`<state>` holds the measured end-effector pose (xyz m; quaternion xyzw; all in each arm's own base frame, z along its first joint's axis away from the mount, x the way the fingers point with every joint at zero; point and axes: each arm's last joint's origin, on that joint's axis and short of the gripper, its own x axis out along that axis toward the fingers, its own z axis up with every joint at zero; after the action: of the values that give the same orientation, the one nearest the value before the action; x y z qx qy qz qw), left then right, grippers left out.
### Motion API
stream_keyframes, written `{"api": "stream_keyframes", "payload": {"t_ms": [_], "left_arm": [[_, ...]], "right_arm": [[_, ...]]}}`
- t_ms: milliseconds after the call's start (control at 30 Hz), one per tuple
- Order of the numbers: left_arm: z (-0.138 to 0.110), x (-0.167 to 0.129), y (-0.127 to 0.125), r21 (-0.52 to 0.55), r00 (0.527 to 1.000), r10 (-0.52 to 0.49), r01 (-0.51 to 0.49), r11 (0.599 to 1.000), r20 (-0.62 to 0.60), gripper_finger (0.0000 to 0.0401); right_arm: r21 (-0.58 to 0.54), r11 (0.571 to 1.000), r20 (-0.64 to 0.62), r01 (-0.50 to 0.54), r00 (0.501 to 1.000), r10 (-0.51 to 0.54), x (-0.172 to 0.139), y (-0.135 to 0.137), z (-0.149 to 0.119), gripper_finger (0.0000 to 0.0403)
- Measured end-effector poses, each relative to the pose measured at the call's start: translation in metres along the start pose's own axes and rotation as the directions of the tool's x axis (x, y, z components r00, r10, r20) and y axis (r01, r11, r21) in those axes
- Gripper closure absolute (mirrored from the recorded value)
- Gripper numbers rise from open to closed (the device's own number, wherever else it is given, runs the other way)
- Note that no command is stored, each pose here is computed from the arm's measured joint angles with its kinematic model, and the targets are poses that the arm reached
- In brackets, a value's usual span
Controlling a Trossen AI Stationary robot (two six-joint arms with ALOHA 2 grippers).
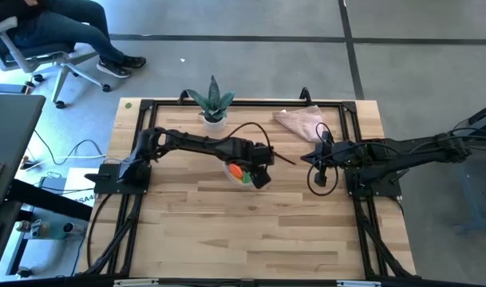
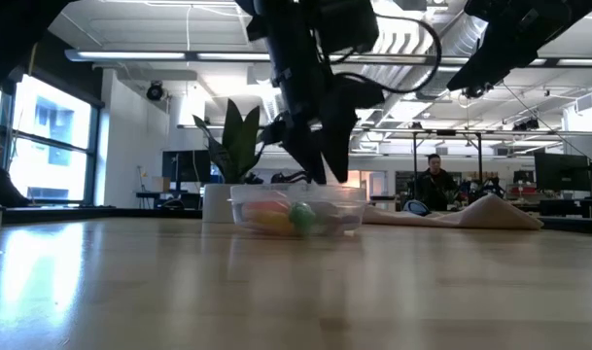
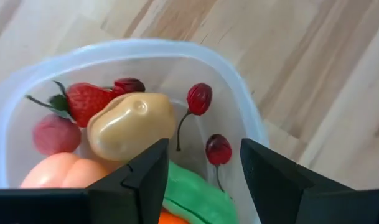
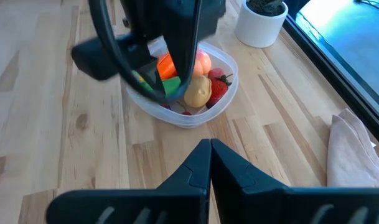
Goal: Pick and placing Produce into tupperware
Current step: Return to Home Position
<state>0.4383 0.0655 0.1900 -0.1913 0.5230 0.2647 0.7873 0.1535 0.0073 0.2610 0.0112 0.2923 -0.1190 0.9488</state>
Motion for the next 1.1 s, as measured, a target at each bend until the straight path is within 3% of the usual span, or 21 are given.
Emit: {"api": "stream_keyframes", "payload": {"t_ms": [267, 500, 700, 800, 900, 967, 1033, 1100], "left_arm": [[-0.006, -0.060, -0.005, 0.022, 0.998, -0.008, 0.007, 1.000, 0.070, 0.0241], [-0.036, -0.130, -0.015, 0.056, 0.982, 0.041, -0.052, 0.997, 0.186, 0.0290], [-0.084, -0.144, -0.009, 0.068, 0.970, -0.003, -0.014, 0.998, 0.243, 0.0341], [-0.106, -0.141, 0.000, 0.049, 0.942, -0.118, 0.108, 0.993, 0.313, 0.0365], [-0.122, -0.148, 0.008, 0.127, 0.845, -0.311, 0.285, 0.950, 0.435, 0.0387], [-0.131, -0.157, 0.017, 0.211, 0.741, -0.429, 0.375, 0.902, 0.517, 0.0397], [-0.142, -0.167, 0.030, 0.296, 0.640, -0.514, 0.423, 0.856, 0.571, 0.0397], [-0.155, -0.174, 0.045, 0.340, 0.582, -0.538, 0.421, 0.841, 0.610, 0.0393]], "right_arm": [[0.000, 1.000, 0.001, 0.000, 1.000, 0.000, 0.000, 0.000, 0.000, 0.0402], [0.000, 1.000, 0.000, 0.000, 1.000, 0.000, 0.000, 0.000, 0.000, 0.0402], [0.001, 1.000, 0.002, 0.000, 1.000, 0.000, 0.000, 0.000, 0.000, 0.0402], [0.000, 1.000, 0.001, 0.000, 1.000, 0.000, 0.000, 0.000, 0.000, 0.0402], [0.000, 1.000, -0.001, 0.000, 1.000, 0.000, 0.000, 0.000, 0.000, 0.0402], [0.001, 1.000, 0.002, 0.000, 1.000, 0.000, 0.000, 0.000, 0.000, 0.0402], [0.000, 1.000, 0.001, 0.000, 1.000, 0.000, 0.000, 0.000, 0.000, 0.0402], [0.000, 1.000, 0.000, 0.000, 1.000, 0.000, 0.000, 0.000, 0.000, 0.0402]]}}
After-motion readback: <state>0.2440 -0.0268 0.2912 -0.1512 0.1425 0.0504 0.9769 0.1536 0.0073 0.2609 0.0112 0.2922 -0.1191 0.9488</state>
